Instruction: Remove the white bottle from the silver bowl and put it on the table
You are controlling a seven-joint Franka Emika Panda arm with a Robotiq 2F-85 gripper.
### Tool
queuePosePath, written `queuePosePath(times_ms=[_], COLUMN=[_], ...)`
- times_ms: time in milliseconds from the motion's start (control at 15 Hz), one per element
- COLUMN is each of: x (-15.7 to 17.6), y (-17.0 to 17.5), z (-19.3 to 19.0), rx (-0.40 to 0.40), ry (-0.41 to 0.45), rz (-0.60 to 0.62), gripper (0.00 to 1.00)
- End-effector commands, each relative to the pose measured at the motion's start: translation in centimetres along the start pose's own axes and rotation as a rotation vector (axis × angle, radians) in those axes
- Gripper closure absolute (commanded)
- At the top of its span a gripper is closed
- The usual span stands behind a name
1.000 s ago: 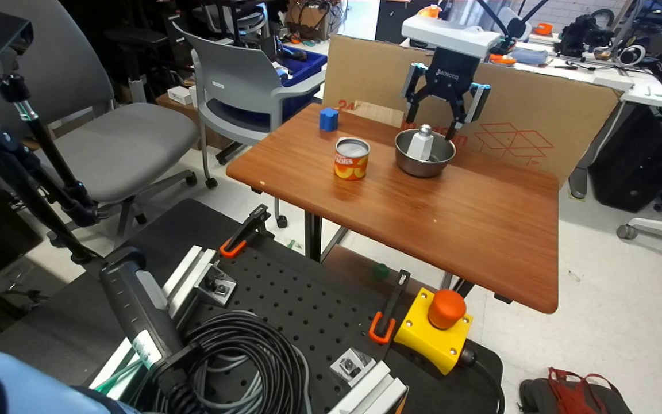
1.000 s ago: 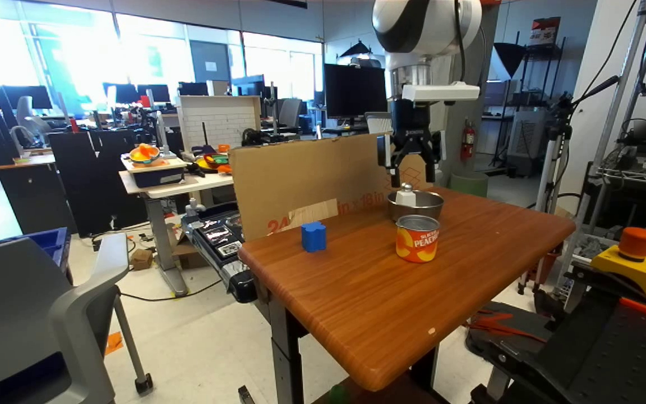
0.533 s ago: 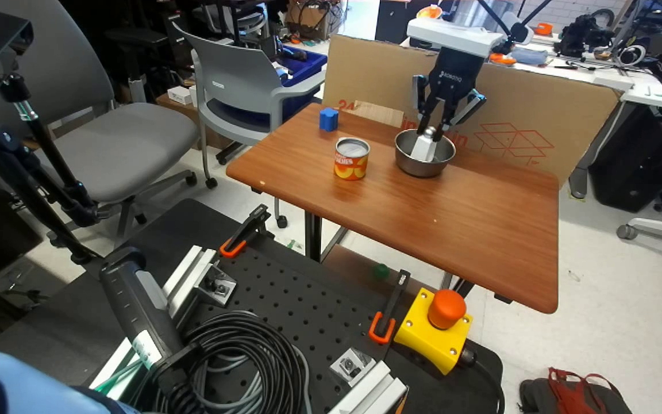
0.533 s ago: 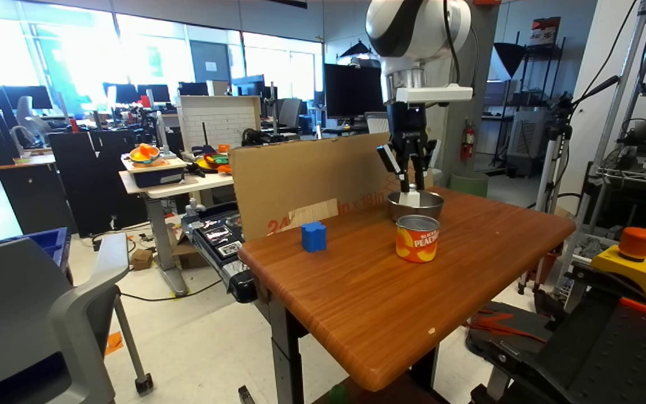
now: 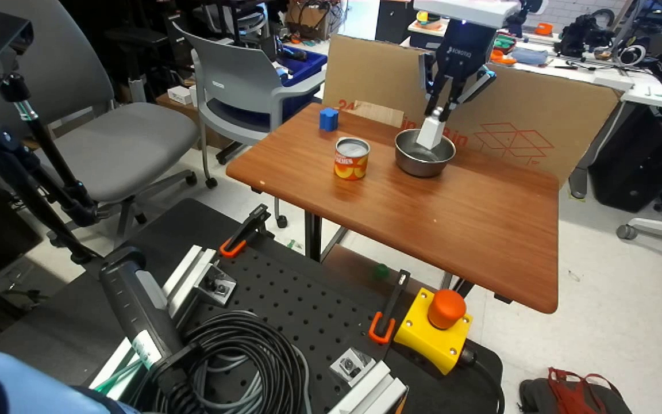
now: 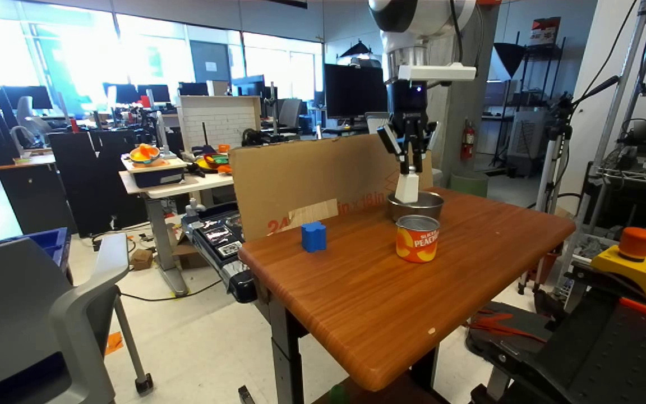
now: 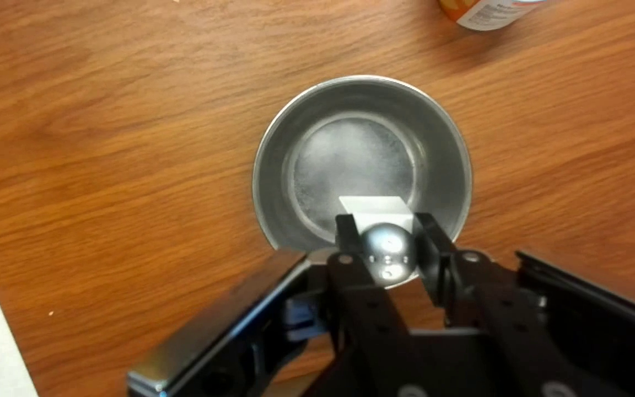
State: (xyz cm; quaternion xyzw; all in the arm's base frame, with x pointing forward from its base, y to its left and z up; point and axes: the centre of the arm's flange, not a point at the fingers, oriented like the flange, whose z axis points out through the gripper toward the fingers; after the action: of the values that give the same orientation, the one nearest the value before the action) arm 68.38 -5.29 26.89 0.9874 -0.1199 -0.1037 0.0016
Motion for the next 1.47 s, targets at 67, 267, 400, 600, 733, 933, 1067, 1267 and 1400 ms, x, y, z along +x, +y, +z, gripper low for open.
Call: queuePosePath(times_ms=[67, 267, 400, 600, 733, 933, 1067, 1267, 1400], x=[-4.4, -3.1, -1.0, 1.9, 4.1, 7.4, 8.9, 10.4, 10.9], y=[2.5, 5.3, 7.6, 11.1, 13.2, 15.0, 15.2, 14.9, 14.9], z=[-5.1, -7.5, -8.2, -7.2, -5.7, -2.3, 0.0, 2.7, 2.7], rx=[0.019, 0.014, -0.005, -0.034, -0.063, -0.092, -0.105, -0.134, -0.149], ry=[0.092, 0.119, 0.132, 0.123, 0.101, 0.035, -0.013, -0.073, -0.092], rz=[0.009, 0.072, 0.089, 0.083, 0.078, 0.073, 0.063, 0.050, 0.046], gripper=[0.93, 0.93, 0.93, 0.93, 0.93, 0.93, 0.93, 0.93, 0.93])
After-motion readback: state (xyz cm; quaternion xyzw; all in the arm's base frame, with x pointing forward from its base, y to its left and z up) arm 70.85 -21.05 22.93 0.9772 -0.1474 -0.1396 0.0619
